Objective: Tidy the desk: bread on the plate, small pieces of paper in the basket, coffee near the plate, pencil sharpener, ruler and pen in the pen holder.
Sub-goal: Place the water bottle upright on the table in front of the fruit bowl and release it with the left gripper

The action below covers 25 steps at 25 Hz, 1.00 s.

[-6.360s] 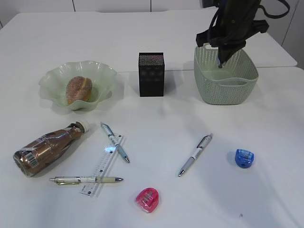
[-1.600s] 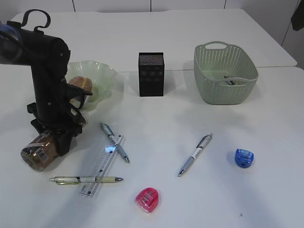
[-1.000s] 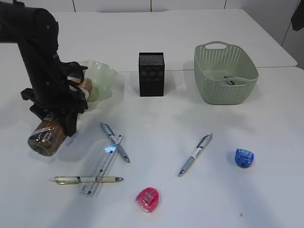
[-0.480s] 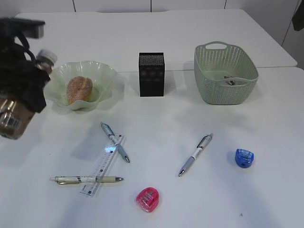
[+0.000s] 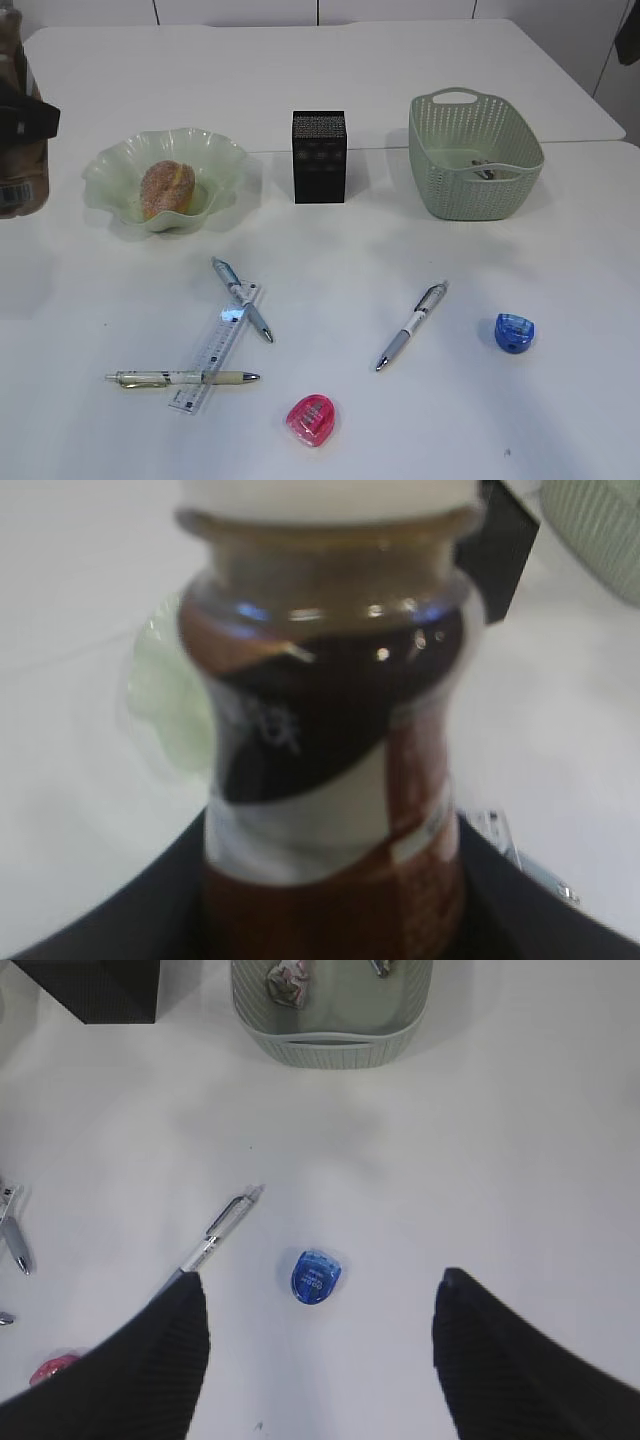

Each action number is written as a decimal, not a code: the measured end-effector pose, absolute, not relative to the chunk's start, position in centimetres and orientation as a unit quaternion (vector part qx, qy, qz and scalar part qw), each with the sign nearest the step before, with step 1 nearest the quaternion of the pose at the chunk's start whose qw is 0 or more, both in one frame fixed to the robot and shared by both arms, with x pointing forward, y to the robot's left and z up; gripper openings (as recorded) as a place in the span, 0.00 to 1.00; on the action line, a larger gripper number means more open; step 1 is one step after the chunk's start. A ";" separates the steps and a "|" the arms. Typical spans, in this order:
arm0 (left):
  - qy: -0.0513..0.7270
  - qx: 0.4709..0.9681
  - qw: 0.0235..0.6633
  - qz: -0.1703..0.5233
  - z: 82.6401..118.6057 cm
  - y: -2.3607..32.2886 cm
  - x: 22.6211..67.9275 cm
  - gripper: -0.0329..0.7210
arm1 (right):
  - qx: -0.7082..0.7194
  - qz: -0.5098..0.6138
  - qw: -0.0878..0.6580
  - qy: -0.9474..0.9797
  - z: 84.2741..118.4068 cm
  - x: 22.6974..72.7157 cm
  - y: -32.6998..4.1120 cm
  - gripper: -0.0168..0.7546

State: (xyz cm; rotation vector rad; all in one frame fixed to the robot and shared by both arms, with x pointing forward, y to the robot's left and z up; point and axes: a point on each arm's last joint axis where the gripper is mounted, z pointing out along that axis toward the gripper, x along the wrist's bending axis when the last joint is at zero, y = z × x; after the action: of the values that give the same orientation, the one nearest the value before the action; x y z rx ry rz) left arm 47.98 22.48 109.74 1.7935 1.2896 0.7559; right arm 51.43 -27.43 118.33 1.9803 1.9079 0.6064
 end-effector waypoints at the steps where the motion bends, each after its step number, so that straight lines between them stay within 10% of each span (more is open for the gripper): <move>1: 0.497 0.692 0.418 0.315 109.1 22.6 47.5 0.51 | 0.694 0.213 0.162 0.669 118.3 51.4 -27.4 0.73; 14: 0.465 0.520 0.562 0.445 102.1 25.3 48.2 0.51 | 0.693 0.202 0.175 0.669 118.3 51.5 -27.7 0.73; 25: 0.483 0.542 0.532 0.435 95.1 24.7 51.3 0.51 | 0.693 0.200 0.178 0.669 118.3 51.5 -27.8 0.73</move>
State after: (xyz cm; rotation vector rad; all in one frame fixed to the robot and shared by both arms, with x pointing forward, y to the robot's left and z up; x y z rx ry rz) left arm 51.33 24.74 95.11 1.2933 1.1528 1.0375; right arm 51.46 -27.78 118.33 1.9616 1.8931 0.5649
